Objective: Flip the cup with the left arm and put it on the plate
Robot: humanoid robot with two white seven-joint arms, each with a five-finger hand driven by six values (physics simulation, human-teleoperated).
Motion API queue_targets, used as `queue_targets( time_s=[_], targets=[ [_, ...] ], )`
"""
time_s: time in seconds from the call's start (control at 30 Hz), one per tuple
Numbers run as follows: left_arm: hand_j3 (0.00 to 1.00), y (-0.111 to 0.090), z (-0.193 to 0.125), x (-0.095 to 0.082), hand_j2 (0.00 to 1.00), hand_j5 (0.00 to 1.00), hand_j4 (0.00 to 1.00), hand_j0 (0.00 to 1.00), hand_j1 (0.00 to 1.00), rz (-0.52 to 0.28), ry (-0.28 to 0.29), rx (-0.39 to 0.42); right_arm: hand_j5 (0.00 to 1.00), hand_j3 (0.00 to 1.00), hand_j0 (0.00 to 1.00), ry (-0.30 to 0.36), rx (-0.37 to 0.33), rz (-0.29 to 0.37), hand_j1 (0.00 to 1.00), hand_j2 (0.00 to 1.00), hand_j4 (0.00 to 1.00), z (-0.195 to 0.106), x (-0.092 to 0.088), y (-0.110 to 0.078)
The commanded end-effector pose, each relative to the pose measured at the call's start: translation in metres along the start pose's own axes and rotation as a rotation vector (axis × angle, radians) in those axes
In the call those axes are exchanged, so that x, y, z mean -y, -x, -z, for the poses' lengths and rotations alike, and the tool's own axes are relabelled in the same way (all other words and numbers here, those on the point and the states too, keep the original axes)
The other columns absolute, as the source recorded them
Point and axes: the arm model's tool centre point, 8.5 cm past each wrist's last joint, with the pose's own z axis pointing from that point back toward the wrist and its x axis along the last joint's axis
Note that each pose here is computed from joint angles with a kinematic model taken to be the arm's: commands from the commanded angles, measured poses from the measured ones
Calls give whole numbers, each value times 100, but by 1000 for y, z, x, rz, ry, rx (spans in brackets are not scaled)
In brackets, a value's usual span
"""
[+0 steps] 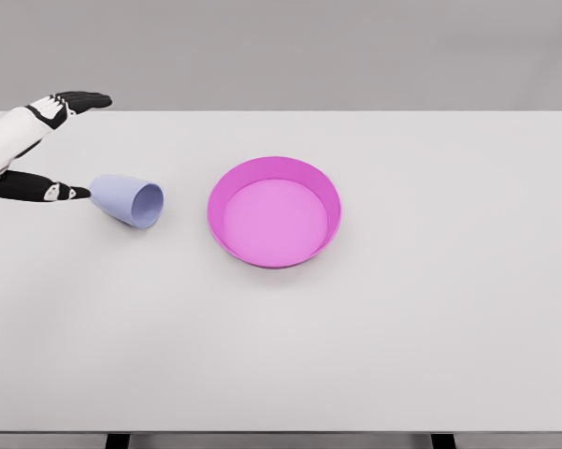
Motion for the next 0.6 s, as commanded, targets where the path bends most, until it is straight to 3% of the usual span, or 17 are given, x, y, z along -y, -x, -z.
queue_targets(
  time_s=[0.0,0.27,0.5,0.57],
  targets=[
    [100,0,-1,-1,100,100,100,100,100,-3,3,-1,100,100,100,0,4,4,100,100,100,0,0,-1],
    [100,17,-21,20,100,100,100,100,100,-6,57,-85,100,100,100,0,0,-1,100,100,100,0,0,0],
    [100,19,-25,17,100,100,100,100,100,-2,46,-96,100,100,100,0,0,-1,100,100,100,0,0,0],
    [100,34,-37,9,100,100,100,100,100,-2,14,-153,100,100,100,0,-1,0,100,100,100,0,0,0]
  ],
)
